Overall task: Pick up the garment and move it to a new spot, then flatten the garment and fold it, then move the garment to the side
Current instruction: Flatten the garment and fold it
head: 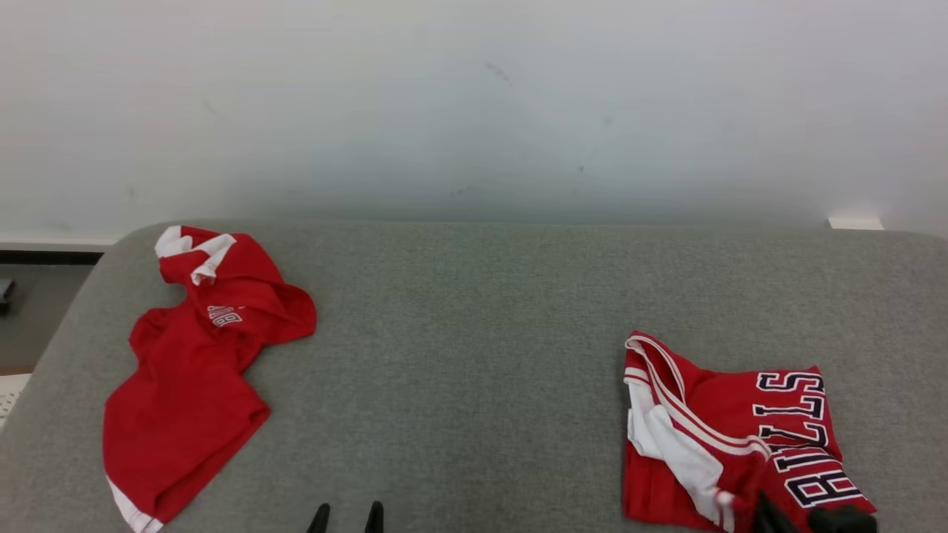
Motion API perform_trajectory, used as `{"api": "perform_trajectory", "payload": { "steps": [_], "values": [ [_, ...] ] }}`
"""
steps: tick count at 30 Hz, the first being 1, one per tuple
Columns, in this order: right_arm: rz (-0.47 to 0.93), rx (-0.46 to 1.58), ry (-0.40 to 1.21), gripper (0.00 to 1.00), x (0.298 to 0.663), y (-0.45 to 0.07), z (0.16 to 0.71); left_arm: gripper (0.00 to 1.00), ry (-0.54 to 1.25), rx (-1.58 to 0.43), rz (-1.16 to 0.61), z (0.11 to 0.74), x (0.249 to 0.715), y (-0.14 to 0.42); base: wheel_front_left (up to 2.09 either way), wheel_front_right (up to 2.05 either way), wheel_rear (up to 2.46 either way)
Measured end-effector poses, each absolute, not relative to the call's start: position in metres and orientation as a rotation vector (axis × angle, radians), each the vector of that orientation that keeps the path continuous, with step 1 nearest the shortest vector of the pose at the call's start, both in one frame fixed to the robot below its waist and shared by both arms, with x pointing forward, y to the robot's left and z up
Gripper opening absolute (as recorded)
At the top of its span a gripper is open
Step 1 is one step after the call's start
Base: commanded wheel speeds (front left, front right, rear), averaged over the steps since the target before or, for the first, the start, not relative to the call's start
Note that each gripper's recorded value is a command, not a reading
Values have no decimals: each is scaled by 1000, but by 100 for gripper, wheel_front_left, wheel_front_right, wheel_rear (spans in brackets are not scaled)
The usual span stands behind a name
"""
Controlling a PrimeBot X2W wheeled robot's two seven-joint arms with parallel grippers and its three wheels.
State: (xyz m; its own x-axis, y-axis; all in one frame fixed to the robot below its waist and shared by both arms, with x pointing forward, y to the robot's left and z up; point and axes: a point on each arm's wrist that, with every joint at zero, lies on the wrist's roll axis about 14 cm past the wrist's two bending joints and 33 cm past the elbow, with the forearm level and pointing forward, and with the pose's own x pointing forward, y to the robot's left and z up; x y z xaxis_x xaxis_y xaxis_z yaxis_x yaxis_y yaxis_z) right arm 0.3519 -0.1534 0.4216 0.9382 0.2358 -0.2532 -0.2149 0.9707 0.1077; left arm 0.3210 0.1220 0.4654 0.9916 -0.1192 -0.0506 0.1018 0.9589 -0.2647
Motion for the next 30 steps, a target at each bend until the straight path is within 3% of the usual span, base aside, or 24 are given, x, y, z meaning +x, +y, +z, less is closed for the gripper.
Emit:
{"api": "perform_trajectory", "payload": {
  "steps": [9, 15, 22, 27, 28, 30],
  "values": [
    [456, 120, 314, 0, 356, -57, 416, 100, 54, -273, -63, 467, 316, 135, 0, 0, 0],
    [486, 95, 383, 0, 353, -46, 404, 100, 48, -277, -49, 469, 314, 138, 0, 0, 0],
    [457, 131, 349, 0, 352, -57, 418, 100, 33, -274, -48, 473, 316, 140, 0, 0, 0],
    [387, 175, 267, 16, 348, -88, 438, 100, 21, -276, -62, 477, 318, 135, 0, 0, 0],
    [365, 174, 255, 22, 348, -98, 442, 100, 17, -277, -65, 479, 318, 134, 0, 0, 0],
    [318, 173, 216, 44, 345, -119, 451, 100, 14, -276, -75, 480, 318, 131, 0, 0, 0]
  ]
}}
